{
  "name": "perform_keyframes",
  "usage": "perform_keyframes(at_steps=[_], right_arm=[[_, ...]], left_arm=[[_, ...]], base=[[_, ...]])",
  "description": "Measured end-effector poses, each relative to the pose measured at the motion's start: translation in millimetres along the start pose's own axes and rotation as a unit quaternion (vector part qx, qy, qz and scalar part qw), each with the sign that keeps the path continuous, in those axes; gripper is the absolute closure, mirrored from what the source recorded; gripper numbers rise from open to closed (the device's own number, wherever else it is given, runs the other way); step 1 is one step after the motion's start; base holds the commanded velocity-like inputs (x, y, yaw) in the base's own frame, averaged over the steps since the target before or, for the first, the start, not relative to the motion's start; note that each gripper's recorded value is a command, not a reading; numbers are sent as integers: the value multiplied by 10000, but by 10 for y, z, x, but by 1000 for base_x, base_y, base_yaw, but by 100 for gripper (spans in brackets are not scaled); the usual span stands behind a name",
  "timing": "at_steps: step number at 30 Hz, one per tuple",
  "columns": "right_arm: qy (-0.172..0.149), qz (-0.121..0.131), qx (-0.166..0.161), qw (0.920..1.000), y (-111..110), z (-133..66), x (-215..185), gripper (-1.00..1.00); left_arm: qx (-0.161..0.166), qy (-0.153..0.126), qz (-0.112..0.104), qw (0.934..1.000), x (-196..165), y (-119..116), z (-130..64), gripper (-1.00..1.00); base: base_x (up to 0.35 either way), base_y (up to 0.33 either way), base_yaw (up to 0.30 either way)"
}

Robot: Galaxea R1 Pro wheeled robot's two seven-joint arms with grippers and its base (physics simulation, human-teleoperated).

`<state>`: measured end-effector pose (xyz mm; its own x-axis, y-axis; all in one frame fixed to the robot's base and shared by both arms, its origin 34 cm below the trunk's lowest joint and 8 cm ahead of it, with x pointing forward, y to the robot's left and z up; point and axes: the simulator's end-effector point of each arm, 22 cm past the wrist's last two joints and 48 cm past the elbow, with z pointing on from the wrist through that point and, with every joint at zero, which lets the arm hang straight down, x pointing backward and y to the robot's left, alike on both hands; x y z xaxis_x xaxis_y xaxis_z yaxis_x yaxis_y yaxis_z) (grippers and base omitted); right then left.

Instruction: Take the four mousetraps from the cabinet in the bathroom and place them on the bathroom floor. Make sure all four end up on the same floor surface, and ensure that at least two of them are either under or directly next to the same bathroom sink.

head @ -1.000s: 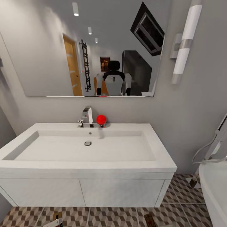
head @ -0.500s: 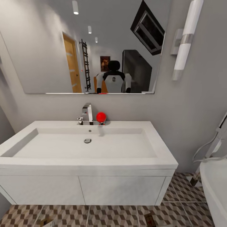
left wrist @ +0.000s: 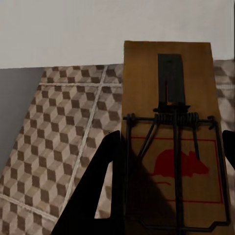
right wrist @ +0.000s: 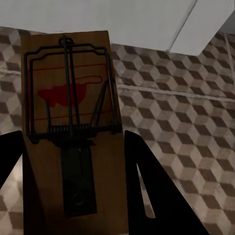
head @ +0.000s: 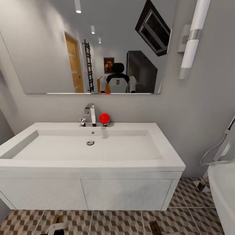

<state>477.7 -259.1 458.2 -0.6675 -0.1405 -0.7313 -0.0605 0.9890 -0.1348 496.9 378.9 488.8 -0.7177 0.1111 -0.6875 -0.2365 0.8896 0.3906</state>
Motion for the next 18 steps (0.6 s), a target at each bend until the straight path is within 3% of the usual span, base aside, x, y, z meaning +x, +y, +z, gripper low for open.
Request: perform_keyframes(at_steps=[18], right_arm=[[-2, 12, -13, 10000, 47, 168, 235, 100]], left_arm=[[72, -8, 28, 10000, 200, -140, 159, 100]], base=[[0, 0, 0]])
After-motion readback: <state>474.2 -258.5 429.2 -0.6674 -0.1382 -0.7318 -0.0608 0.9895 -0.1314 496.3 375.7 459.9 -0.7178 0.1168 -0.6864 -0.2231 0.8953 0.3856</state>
